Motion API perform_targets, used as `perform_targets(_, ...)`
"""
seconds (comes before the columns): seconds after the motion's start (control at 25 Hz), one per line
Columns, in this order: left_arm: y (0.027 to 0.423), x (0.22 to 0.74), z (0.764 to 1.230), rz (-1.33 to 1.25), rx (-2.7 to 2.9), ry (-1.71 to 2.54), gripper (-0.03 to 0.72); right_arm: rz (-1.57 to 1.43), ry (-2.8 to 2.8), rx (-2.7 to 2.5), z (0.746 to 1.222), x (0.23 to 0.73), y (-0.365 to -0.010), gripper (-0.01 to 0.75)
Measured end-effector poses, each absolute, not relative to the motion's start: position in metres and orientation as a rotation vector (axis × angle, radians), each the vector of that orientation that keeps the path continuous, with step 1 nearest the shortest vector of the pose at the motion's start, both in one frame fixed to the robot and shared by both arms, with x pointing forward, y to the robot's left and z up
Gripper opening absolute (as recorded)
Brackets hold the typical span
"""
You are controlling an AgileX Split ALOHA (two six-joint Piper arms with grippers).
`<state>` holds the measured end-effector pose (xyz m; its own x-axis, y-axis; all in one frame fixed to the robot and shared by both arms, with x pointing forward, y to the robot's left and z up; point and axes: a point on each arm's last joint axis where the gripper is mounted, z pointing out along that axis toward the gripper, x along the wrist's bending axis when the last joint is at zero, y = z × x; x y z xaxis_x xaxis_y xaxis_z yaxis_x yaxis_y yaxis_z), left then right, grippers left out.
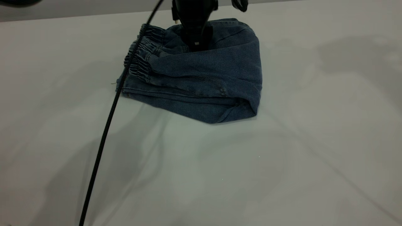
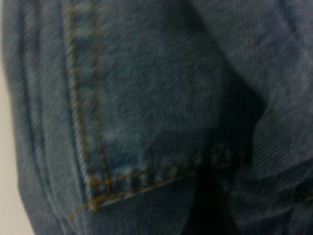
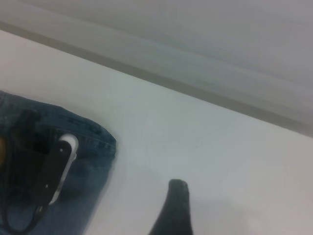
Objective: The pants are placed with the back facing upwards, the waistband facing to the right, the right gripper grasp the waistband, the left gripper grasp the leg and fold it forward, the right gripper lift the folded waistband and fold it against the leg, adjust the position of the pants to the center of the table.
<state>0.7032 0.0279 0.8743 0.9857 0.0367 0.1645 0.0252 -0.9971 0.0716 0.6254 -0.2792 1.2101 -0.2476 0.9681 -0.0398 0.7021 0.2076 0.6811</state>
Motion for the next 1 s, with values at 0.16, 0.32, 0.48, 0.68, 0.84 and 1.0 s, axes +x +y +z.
perform_targets(0.16,0.031,0.705,0.871,0.231,3.049,0.058,0.463,0.761,2.024,1.546,1.21,0.625,-0.279,0.587)
perform_targets(0.32,0.034,0.706,0.871,0.22,3.037,0.054,0.462,0.76,2.025,1.547,1.21,0.625,-0.279,0.587)
perform_targets(0.48,0.032,0.705,0.867,0.194,3.028,0.061,0.462,0.76,2.025,1.547,1.21,0.625,-0.279,0.587)
perform_targets(0.68,0.032,0.704,0.848,0.143,3.04,0.076,0.462,0.758,2.024,1.546,1.21,0.625,-0.279,0.587)
perform_targets(0.84,0.033,0.704,0.844,0.134,3.038,0.185,0.462,0.761,2.025,1.547,1.21,0.625,-0.279,0.587)
perform_targets(1.0,0.033,0.703,0.843,0.121,3.021,0.379,0.462,0.761,2.025,1.547,1.21,0.625,-0.279,0.587)
